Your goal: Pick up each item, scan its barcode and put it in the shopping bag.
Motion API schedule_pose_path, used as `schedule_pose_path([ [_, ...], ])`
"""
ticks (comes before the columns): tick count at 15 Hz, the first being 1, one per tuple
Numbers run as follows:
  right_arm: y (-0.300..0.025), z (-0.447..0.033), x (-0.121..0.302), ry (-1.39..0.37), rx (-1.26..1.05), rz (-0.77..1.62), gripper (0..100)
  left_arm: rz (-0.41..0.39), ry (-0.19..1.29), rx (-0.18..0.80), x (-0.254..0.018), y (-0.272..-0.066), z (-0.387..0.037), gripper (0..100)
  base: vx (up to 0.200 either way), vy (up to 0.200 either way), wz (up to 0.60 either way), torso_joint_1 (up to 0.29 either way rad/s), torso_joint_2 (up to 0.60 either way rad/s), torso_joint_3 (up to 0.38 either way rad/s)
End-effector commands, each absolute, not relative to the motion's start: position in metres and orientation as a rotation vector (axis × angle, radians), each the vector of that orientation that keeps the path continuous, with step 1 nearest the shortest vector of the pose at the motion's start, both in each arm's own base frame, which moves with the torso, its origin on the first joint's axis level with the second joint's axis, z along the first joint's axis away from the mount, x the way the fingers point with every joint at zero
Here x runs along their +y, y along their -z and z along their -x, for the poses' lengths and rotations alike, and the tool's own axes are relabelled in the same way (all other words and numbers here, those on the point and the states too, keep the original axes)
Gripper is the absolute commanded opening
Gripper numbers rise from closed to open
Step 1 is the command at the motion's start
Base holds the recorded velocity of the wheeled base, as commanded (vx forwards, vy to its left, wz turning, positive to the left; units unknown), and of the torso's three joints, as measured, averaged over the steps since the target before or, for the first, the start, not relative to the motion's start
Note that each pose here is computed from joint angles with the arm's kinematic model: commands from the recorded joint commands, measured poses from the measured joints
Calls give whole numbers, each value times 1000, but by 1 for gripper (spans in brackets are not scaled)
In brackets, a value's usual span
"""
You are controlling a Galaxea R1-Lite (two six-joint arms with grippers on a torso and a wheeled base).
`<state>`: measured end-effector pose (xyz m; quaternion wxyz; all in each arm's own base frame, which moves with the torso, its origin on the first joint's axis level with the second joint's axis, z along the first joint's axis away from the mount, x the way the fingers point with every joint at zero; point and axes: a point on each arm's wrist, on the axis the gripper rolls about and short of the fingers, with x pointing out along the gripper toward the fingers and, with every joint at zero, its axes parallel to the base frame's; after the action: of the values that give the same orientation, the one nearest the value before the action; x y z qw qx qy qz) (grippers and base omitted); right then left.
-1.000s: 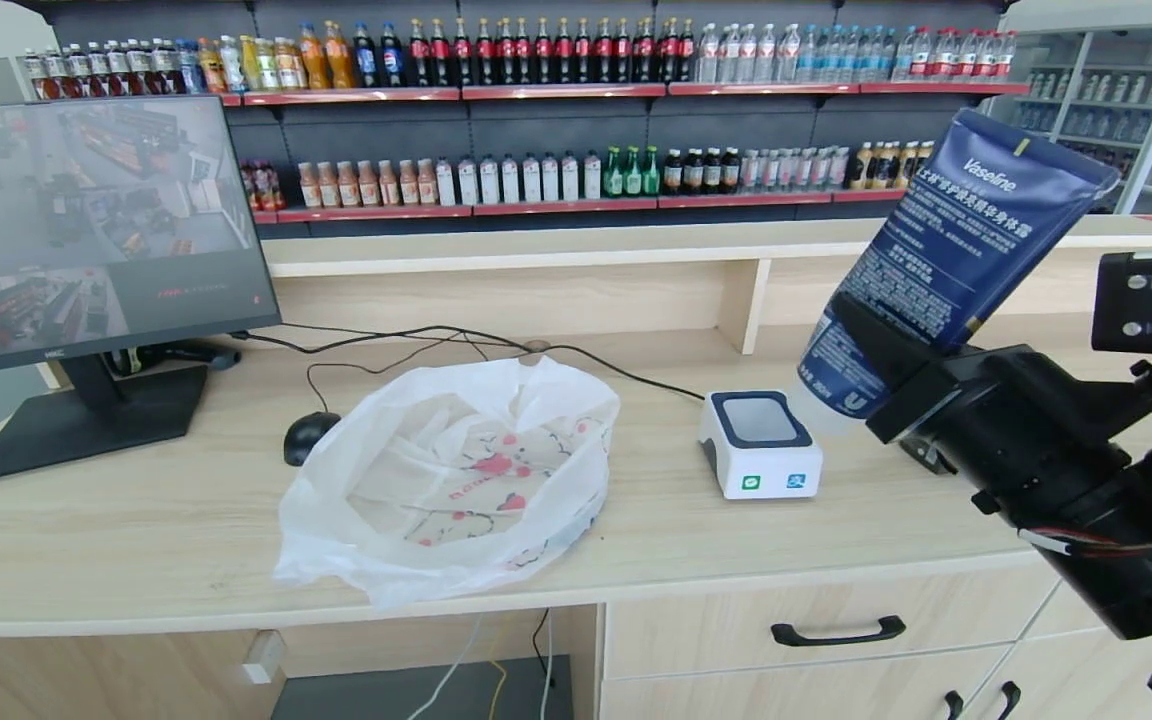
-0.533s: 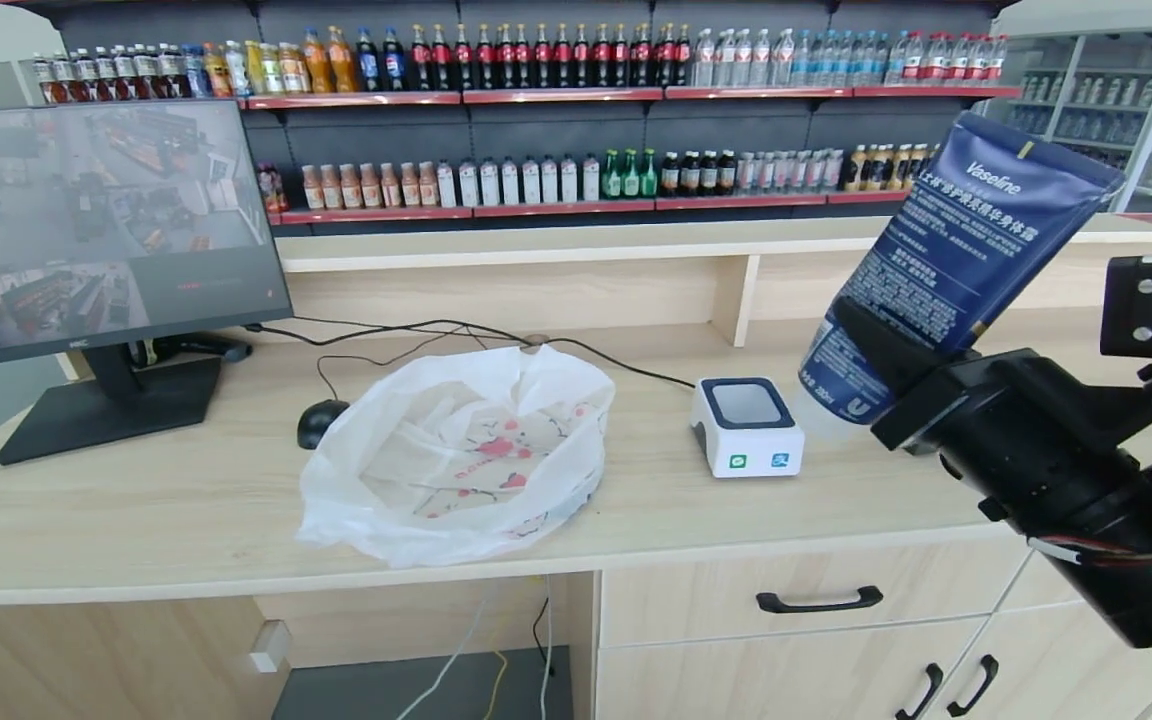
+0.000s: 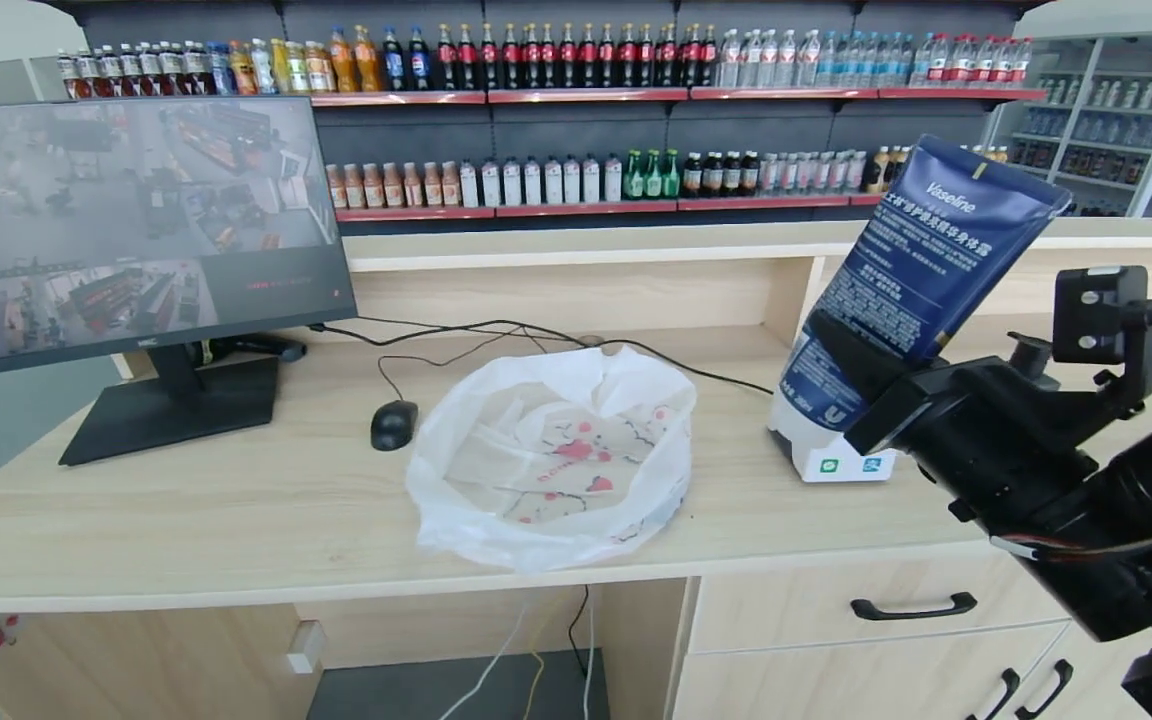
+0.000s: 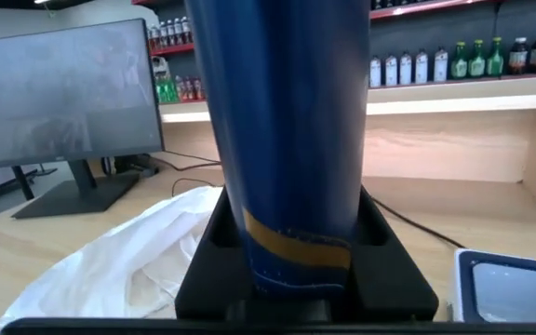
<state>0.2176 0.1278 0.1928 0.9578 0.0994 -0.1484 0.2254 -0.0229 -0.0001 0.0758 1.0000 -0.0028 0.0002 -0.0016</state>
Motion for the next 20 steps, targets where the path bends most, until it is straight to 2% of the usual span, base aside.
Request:
schedule_pose_path([
  [1, -188, -223, 133, -464, -285, -197, 0, 5, 3, 0, 0, -76, 23, 100, 0, 200, 0, 7, 2, 7],
  [6, -180, -231, 157, -522, -260, -198, 0, 5, 3, 0, 0, -76, 23, 100, 0, 200, 0, 2, 0, 5],
  [13, -179, -275, 195, -552, -319, -212, 0, 5, 3, 0, 0, -76, 23, 100, 0, 0, 0, 0, 0, 0],
  [16, -161, -302, 218, -568, -318, -196, 0, 6, 3, 2, 0, -75, 23, 100, 0, 0, 0, 0, 0, 0],
  [20, -141, -321, 223, -583, -300, -154, 0, 6, 3, 0, 0, -76, 23, 100, 0, 0, 0, 0, 0, 0],
])
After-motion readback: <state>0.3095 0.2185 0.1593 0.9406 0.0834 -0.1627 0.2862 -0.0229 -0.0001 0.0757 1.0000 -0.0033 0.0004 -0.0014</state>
